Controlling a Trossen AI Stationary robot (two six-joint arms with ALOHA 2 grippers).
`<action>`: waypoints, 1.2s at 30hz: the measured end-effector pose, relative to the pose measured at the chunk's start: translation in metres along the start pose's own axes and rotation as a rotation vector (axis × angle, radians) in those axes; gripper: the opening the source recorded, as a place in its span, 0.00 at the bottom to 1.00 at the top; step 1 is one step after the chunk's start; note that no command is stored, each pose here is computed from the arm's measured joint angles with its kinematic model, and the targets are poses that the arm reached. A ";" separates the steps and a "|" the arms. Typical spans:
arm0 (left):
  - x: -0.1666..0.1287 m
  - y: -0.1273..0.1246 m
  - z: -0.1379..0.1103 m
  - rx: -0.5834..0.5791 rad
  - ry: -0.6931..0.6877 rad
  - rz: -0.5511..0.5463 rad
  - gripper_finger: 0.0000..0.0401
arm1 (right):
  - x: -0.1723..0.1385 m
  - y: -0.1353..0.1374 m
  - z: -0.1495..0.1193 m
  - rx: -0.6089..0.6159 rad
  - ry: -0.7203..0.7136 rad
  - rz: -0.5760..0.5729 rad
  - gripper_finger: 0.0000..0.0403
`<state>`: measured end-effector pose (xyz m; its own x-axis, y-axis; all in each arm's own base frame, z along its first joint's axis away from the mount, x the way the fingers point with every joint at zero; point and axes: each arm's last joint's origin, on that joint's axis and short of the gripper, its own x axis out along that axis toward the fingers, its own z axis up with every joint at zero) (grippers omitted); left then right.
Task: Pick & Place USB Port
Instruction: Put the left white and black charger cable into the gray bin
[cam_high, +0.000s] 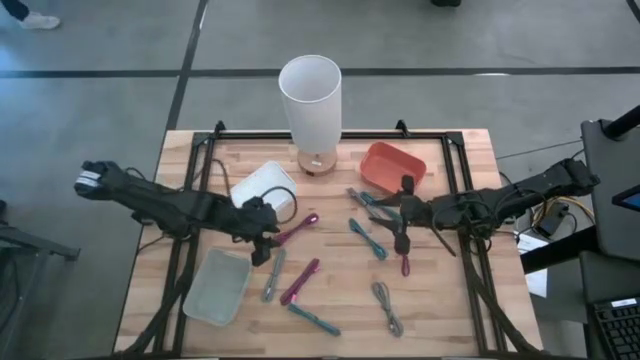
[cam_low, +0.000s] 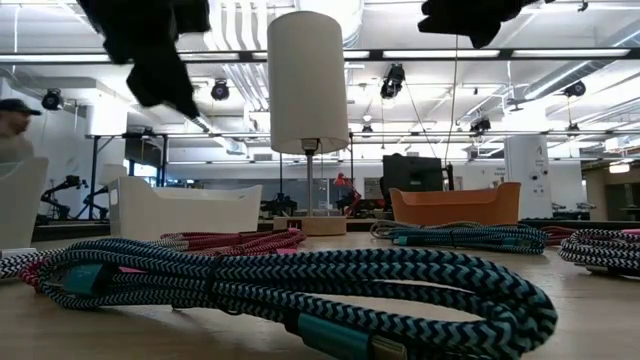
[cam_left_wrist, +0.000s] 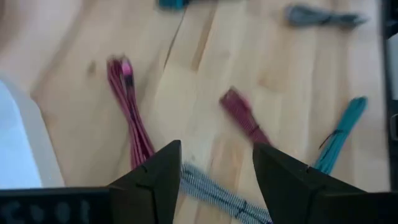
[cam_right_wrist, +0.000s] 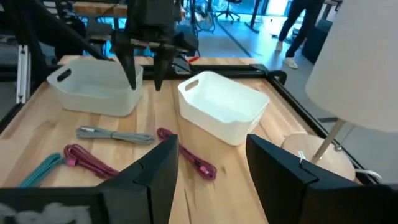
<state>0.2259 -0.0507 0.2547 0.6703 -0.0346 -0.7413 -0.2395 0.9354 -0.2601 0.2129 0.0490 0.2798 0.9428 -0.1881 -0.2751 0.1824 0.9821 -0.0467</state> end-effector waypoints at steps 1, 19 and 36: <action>0.006 -0.001 -0.001 -0.015 0.022 0.007 0.49 | 0.002 0.001 -0.001 -0.003 0.005 -0.001 0.46; 0.065 -0.012 -0.029 -0.207 0.273 0.100 0.49 | 0.017 0.006 -0.013 -0.017 0.068 -0.020 0.46; 0.106 -0.010 -0.048 -0.248 0.368 0.218 0.48 | 0.017 0.006 -0.012 -0.025 0.064 -0.020 0.46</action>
<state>0.2657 -0.0808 0.1491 0.3043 -0.0108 -0.9525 -0.5368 0.8241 -0.1808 0.2266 0.0517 0.2632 0.9191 -0.2073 -0.3350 0.1929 0.9783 -0.0762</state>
